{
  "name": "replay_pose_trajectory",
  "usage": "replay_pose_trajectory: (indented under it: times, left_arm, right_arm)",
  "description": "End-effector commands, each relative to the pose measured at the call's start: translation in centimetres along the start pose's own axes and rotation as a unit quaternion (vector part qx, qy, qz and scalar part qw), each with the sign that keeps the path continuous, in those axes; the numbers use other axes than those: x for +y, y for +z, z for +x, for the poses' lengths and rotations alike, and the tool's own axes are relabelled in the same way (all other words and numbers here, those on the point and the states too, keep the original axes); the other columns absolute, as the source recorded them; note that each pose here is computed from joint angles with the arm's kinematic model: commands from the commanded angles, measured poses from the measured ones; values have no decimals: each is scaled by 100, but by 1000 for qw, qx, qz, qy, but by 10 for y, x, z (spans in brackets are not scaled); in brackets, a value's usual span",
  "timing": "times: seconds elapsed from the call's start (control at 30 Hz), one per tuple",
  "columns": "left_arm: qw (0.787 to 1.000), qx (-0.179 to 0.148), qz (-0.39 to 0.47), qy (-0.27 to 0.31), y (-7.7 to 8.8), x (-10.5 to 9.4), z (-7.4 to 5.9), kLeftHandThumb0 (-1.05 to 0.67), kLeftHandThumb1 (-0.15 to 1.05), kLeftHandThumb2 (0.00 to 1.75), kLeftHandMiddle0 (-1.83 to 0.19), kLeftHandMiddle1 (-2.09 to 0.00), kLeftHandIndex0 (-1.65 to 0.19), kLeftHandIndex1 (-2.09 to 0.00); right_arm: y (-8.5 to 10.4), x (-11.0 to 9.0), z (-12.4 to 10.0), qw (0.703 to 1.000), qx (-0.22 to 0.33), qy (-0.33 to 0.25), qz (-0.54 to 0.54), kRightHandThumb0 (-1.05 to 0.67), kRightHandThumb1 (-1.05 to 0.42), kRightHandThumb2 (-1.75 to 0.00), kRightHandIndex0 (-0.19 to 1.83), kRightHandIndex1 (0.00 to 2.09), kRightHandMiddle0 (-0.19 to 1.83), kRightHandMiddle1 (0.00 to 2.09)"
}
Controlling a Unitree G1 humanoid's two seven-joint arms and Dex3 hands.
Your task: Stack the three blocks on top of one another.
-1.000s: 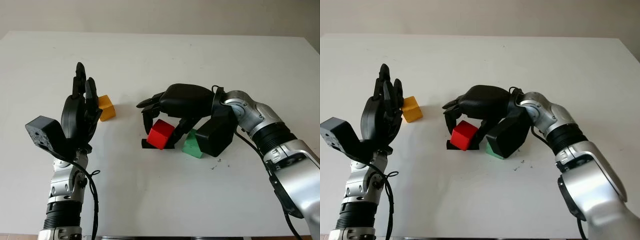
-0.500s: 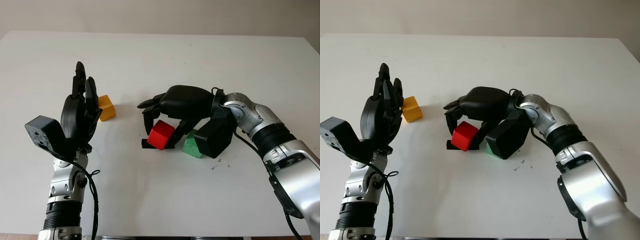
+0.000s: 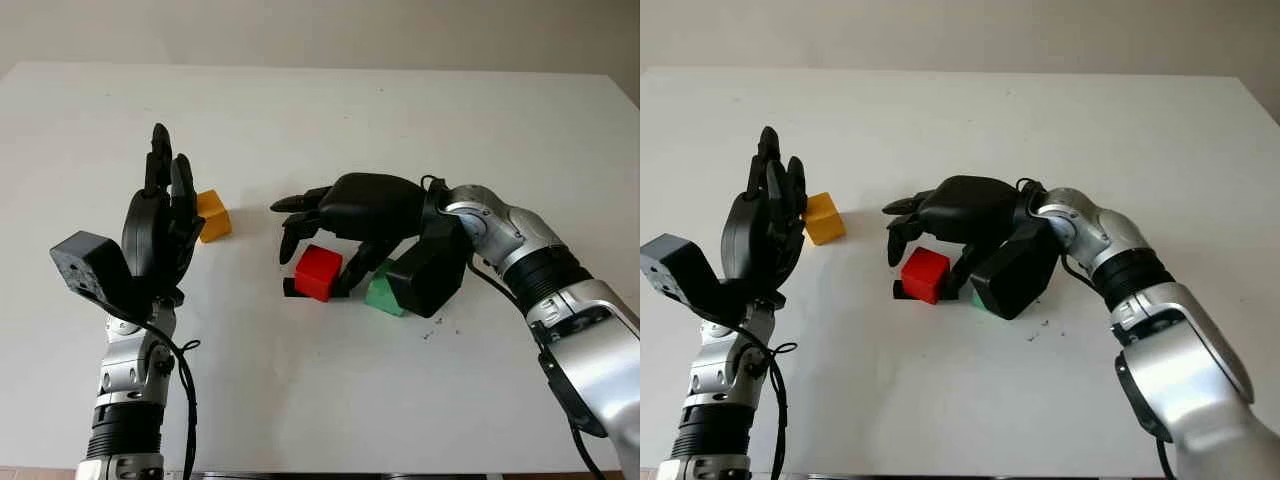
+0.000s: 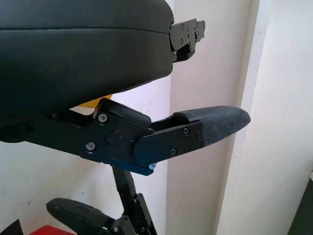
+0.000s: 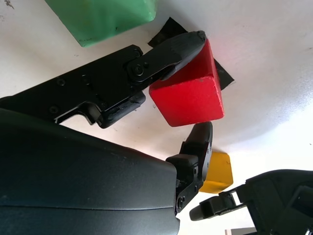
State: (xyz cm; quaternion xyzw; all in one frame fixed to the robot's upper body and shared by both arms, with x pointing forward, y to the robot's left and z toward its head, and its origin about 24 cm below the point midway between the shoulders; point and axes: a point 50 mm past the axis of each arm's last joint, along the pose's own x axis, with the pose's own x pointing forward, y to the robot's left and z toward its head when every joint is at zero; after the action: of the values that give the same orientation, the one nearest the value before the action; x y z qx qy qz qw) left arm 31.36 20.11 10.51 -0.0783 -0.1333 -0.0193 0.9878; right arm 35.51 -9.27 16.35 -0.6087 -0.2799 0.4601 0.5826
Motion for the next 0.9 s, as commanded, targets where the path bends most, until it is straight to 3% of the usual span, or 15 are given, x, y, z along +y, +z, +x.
replay_pose_trajectory:
  times: [0.0,0.13,0.33,0.5,0.57,0.73,0.87]
  left_arm:
    - [1000,-5,2,-1,1,1,-3,-75,105,67,19,0,19,0]
    - [1000,-3,5,4,1,1,-3,-76,105,66,19,0,19,0]
    - [1000,-6,6,12,2,2,-4,-75,105,65,19,0,19,0]
    - [990,-42,105,90,16,5,-4,-67,105,41,1,-8,6,-7]
    - [974,-56,196,103,24,7,-4,-70,105,37,-7,-11,1,-10]
    - [921,-78,368,98,47,11,-6,-69,105,21,1,-5,3,-8]
    - [885,-81,451,83,66,13,-5,-71,105,12,3,-5,-1,-10]
  right_arm:
    - [0,-13,-5,1000,1,-12,-11,-74,-89,-6,4,1,15,48]
    - [-2,-30,-13,1000,9,-25,-8,-76,-91,-6,-4,1,9,40]
    - [-6,-56,-38,996,30,-85,26,-77,-93,-6,-2,5,15,27]
    - [-16,-61,-62,968,57,-203,136,-72,-90,-5,5,8,20,27]
    - [-20,-60,-68,953,65,-241,169,-69,-90,-5,7,8,17,25]
    - [-34,-45,-81,897,89,-318,294,-77,-102,-10,-1,4,1,13]
    - [-40,-28,-85,862,103,-336,364,-79,-105,-16,-11,1,-9,7]
